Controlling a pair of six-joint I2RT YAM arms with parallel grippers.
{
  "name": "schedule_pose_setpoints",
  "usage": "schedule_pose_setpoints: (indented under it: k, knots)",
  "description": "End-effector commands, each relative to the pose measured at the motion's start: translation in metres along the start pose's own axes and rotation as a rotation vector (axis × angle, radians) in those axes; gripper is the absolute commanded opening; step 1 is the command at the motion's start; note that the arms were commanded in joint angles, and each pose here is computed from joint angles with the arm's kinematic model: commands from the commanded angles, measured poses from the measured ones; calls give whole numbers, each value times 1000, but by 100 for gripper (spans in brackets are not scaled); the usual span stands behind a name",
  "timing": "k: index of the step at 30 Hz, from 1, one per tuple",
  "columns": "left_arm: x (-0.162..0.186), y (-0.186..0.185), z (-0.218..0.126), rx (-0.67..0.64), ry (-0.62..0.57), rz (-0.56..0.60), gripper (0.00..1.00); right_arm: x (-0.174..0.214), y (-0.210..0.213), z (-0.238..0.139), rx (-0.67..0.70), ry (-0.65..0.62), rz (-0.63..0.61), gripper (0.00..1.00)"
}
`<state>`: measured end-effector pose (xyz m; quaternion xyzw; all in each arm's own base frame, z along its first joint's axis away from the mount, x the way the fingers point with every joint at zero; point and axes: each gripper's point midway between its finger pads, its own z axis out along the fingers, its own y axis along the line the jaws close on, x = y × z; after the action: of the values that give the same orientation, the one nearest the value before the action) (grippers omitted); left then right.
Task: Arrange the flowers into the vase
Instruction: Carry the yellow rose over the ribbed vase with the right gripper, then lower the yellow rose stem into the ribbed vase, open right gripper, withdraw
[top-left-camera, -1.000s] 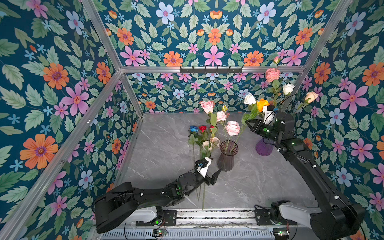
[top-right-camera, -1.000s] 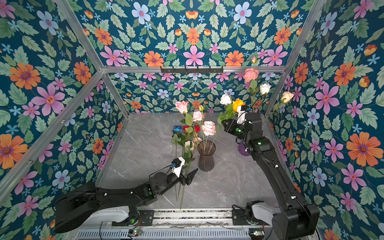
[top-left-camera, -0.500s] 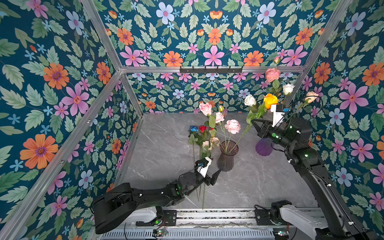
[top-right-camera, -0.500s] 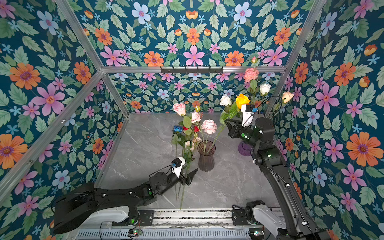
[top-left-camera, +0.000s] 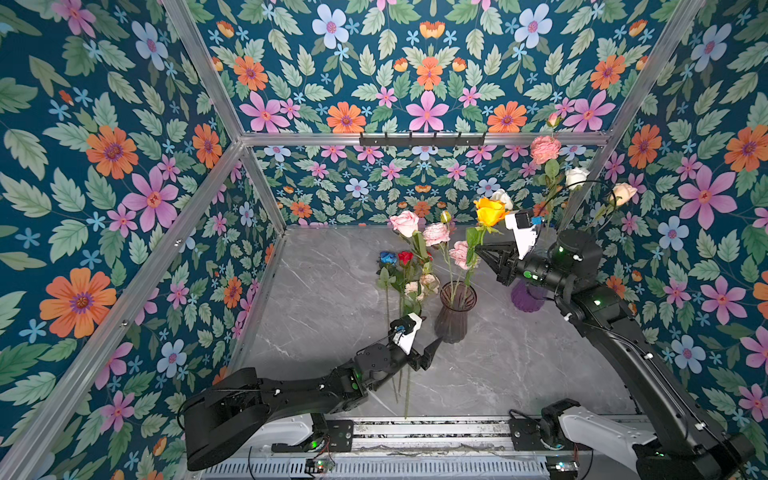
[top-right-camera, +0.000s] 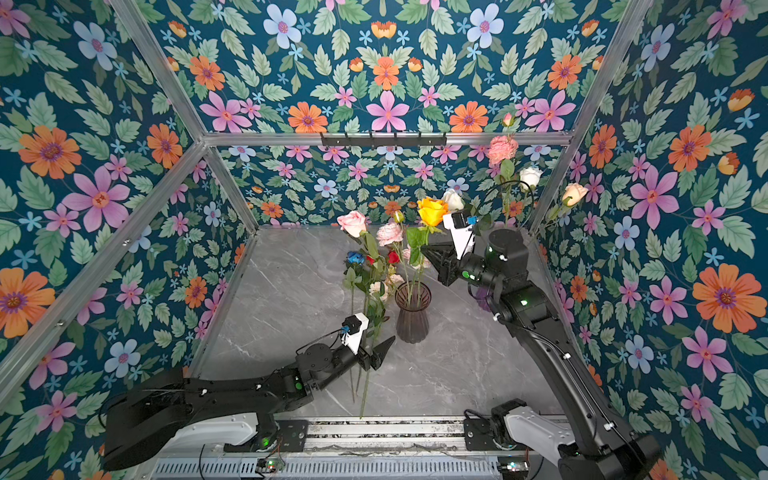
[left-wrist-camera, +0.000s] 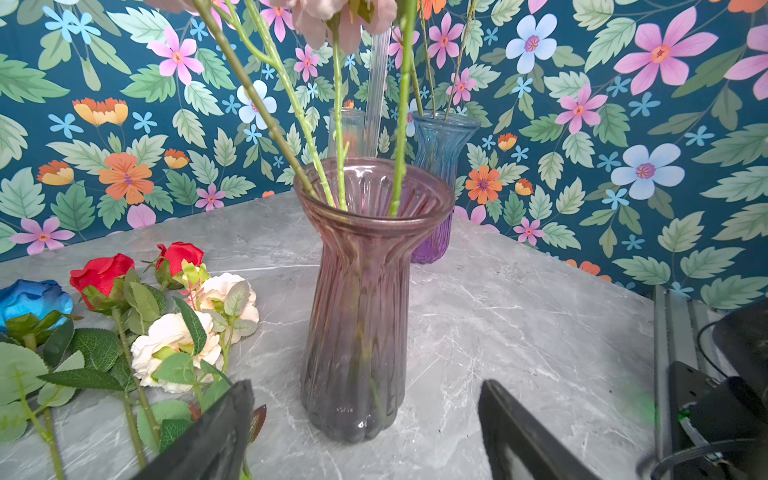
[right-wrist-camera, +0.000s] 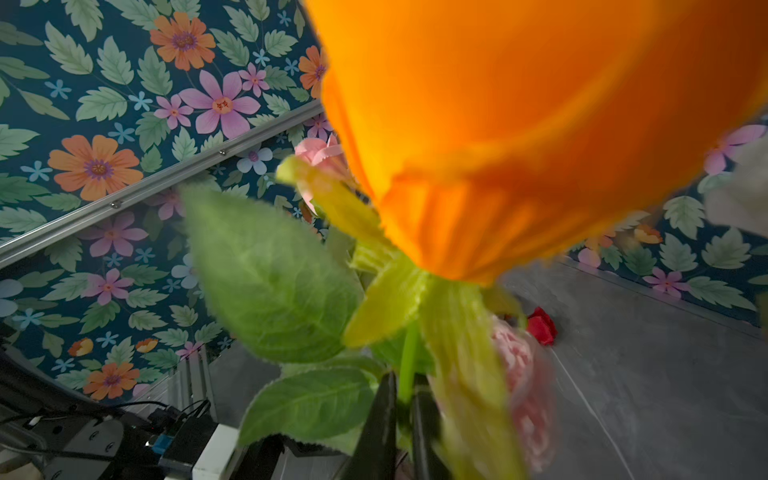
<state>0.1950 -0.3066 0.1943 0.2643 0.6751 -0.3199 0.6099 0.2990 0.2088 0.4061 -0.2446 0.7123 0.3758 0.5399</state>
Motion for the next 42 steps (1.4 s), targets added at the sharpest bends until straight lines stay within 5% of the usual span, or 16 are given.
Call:
schedule_pose_setpoints:
  k: [1,8,11,17,30,42]
  knots:
    - [-1,2,-2,-9,0,-3,87,-4,9,10,-84,13,-9,11]
    - [-1,5,-6,-18,-2,-6,87,0,9,33,-96,83,30,18]
    - [-1,5,-5,-19,-1,-8,87,7,1,41,-60,152,72,43]
    - [-1,4,-4,-18,8,-8,87,23,-9,26,38,169,81,65]
    - [8,-4,26,-23,76,15,92,70,3,-58,202,157,79,68]
    - [42,-3,72,-93,136,-1,100,193,-5,-108,296,105,382,68]
